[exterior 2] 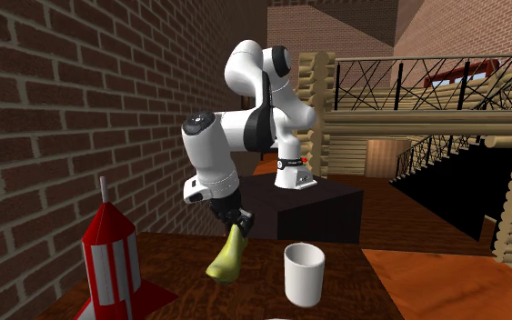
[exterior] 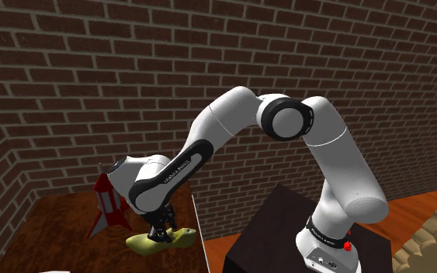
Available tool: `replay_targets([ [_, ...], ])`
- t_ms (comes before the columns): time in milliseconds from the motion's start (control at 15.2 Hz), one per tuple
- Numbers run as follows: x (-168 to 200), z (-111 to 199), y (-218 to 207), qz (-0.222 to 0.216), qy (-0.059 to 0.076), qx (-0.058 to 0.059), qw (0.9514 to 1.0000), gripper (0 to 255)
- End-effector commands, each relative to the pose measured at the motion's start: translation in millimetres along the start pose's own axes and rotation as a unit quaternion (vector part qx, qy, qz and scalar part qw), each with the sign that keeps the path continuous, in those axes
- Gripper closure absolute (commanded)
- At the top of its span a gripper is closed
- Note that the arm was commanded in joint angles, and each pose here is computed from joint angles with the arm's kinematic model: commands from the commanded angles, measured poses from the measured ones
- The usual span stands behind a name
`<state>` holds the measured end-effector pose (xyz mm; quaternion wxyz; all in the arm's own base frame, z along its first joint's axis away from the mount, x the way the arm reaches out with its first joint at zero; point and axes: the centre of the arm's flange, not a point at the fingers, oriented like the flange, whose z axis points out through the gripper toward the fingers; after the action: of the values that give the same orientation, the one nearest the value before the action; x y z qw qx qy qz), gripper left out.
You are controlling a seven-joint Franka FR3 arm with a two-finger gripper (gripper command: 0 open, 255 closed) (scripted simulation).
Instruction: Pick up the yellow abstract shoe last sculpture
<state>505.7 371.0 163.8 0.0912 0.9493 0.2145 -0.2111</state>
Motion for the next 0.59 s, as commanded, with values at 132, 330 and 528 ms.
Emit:
replay_targets([
  [132,0.7,0.8,0.0,0.000,0.000,0.000,1.0000,255],
  [330,-4.2,-9.0,1.0,0.000,0.000,0.000,1.0000,255],
  [528,-11.2,-23.1,2.3,0.000,0.000,0.000,1.0000,255],
])
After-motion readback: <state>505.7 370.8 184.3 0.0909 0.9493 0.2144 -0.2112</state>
